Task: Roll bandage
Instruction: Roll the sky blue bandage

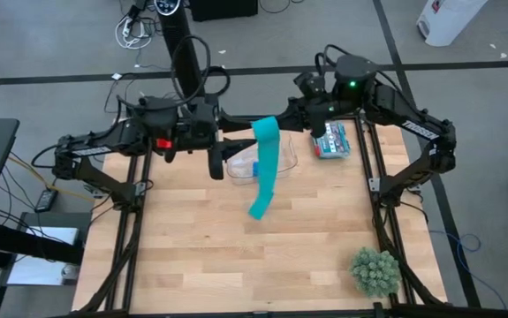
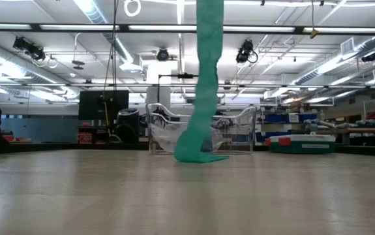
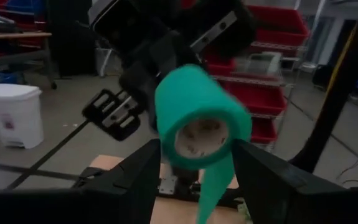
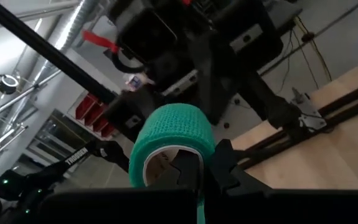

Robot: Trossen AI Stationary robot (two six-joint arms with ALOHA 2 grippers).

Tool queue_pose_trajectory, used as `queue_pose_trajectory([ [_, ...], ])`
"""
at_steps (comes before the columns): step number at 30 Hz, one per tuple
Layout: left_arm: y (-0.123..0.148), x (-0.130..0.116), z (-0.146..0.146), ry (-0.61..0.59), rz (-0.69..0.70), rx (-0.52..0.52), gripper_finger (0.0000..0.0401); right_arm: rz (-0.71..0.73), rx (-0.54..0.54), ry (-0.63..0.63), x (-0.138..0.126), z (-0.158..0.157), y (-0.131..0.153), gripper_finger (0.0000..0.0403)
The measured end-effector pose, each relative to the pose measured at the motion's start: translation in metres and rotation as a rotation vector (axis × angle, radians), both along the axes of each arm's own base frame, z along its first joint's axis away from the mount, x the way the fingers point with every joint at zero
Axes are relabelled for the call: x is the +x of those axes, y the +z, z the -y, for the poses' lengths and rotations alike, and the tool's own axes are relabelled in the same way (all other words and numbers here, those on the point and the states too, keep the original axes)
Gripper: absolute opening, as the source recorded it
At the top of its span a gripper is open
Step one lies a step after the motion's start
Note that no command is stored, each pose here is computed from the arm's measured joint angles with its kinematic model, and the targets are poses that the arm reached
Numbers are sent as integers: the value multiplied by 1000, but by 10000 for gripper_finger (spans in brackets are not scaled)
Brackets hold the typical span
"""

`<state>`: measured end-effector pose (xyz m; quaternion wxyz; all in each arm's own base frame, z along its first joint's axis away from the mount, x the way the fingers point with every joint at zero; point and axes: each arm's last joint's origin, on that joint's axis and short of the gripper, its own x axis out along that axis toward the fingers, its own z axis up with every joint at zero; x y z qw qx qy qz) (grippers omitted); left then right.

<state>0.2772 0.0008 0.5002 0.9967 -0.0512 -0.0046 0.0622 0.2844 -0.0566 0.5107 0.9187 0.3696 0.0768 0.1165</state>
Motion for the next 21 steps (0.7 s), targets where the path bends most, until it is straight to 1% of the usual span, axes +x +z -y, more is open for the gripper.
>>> queue_pose_trajectory([
  [3,10,-7,1,38,-6,48,202,4,23,23,0,3,1,0],
  [7,23,-15,0,73,5,92,191,37,20,59,-1,2,4,0],
  [14,20,-15,-1,109,-32,98,184,60,12,65,-1,2,6,0],
  [19,12,-2,-1,137,-69,120,187,35,20,82,4,3,2,0],
  [21,13,-2,-1,140,-58,120,191,40,13,83,7,3,1,0],
])
